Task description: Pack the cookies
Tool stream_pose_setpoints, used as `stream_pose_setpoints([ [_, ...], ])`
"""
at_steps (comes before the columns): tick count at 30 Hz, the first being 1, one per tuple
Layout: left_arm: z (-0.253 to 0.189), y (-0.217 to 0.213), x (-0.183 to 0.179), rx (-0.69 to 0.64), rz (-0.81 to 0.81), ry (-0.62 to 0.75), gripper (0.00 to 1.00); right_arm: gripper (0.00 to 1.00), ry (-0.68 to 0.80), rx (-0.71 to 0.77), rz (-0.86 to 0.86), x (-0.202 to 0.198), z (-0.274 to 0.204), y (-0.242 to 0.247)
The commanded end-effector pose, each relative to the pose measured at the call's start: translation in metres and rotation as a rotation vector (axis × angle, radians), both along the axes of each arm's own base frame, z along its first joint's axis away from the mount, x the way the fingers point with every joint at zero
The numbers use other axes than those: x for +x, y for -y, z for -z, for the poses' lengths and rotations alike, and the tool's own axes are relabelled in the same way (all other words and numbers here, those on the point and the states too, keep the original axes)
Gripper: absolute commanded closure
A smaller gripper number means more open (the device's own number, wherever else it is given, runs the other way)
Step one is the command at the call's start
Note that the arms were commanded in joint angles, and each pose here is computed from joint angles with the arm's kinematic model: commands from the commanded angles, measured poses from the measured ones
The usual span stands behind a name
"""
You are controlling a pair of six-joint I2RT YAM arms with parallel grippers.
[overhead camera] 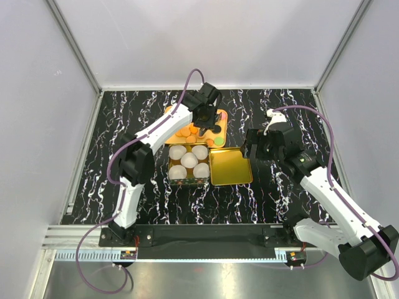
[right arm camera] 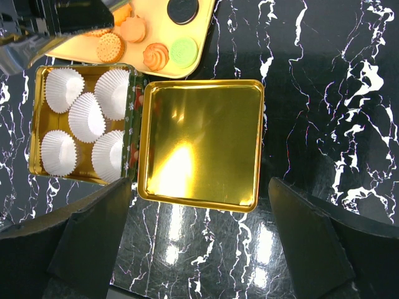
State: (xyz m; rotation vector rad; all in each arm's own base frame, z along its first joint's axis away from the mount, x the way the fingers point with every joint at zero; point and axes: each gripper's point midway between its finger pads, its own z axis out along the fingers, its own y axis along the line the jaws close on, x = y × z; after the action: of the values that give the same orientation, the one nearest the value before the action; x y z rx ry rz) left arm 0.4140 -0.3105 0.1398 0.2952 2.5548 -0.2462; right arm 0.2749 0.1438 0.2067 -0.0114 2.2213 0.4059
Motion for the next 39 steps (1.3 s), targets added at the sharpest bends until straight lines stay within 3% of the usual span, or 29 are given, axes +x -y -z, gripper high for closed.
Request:
stream_pose_setpoints([
  [1, -0.034, -0.005, -0.001, -0.025, 0.005, 0.082, 0.62, 0.0, 0.031, 0.0, 0.005, 0.006, -0.003, 0.0],
  [18, -0.068, -0.038, -0.043, -0.047, 0.012, 0.126, 0.62, 0.0, 0.028, -0.002, 0.003, 0.007, -0.003, -0.001],
  [24, -0.084, -0.063, -0.073, -0.065, 0.0, 0.151, 0.62, 0.0, 0.033, 0.002, 0.005, 0.008, -0.005, -0.001],
  [39, -0.075, -0.118, -0.145, -0.053, -0.007, 0.13, 0.6, 0.0, 0.014, -0.012, 0.007, 0.011, 0.002, -0.001],
])
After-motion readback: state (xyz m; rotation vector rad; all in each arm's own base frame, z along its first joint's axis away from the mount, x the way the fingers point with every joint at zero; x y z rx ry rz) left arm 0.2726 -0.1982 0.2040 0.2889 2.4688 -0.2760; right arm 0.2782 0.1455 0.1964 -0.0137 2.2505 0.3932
